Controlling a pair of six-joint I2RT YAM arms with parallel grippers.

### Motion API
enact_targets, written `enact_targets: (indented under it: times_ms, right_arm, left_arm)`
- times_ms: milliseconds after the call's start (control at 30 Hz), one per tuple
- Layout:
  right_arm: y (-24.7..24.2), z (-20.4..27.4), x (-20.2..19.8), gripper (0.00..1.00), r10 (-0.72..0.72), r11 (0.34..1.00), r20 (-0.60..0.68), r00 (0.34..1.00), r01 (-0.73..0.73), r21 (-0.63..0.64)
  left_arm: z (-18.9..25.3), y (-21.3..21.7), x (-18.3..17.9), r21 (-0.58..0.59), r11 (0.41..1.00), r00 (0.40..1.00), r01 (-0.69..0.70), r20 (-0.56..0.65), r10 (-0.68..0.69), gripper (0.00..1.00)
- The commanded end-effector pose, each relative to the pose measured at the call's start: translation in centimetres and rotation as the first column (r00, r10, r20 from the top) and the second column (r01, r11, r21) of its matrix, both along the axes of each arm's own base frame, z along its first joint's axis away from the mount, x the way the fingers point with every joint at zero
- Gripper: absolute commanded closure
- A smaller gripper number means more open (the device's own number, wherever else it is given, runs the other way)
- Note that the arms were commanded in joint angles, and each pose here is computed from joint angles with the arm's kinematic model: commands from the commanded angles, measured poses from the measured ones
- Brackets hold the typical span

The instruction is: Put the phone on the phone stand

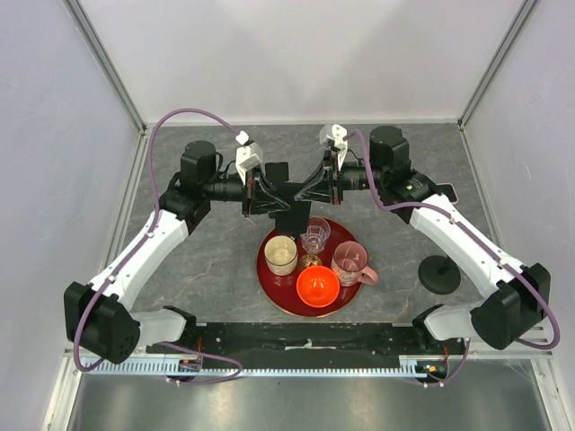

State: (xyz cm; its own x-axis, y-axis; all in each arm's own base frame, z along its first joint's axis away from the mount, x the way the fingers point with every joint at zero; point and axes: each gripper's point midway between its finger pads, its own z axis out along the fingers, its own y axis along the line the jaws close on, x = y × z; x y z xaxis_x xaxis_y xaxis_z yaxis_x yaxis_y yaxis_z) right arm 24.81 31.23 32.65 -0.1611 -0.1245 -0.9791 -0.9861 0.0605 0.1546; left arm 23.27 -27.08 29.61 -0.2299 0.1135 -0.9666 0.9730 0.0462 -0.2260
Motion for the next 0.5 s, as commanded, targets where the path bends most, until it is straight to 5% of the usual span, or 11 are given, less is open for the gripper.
enact_targets:
  times_ms: [0, 67, 133, 233, 333, 367, 467]
  right_arm:
    - [-0.2, 2.9, 2.3, 1.00, -0.160, 0.985, 0.127, 0.979, 0.149, 0.089]
    - [-1.1, 3.1, 4.5, 1.00, -0.305, 0.951, 0.148, 0.941, 0.291, 0.106]
    - [-1.8, 3.1, 6.1, 1.00, -0.394, 0.918, 0.153, 0.906, 0.381, 0.108]
    - [-2.9, 2.8, 8.8, 1.00, -0.514, 0.856, 0.133, 0.848, 0.496, 0.144]
    - [-1.5, 2.6, 10.1, 1.00, -0.417, 0.909, 0.233, 0.879, 0.397, 0.130]
    - [-1.1, 1.6, 10.6, 1.00, -0.398, 0.917, 0.229, 0.888, 0.388, 0.090]
    - [0.6, 0.6, 12.8, 1.00, -0.319, 0.947, 0.261, 0.911, 0.318, 0.049]
  left_arm:
    - [4.3, 0.1, 1.2, -0.070, 0.996, 0.997, -0.046, 0.056, 0.050, 0.69]
    - [5.5, 1.6, 2.4, -0.103, 0.990, 0.993, -0.100, 0.047, 0.105, 0.25]
    - [6.7, 3.0, 3.7, -0.162, 0.972, 0.984, -0.168, 0.031, 0.175, 0.14]
    - [8.0, 6.9, 6.8, -0.248, 0.881, 0.908, -0.402, 0.014, 0.418, 0.11]
    - [7.4, 11.9, 10.6, -0.243, 0.683, 0.716, -0.689, -0.082, 0.693, 0.11]
    - [7.1, 14.4, 12.3, -0.230, 0.565, 0.598, -0.793, -0.115, 0.793, 0.11]
    - [6.4, 16.8, 13.2, -0.205, 0.473, 0.506, -0.857, -0.157, 0.848, 0.11]
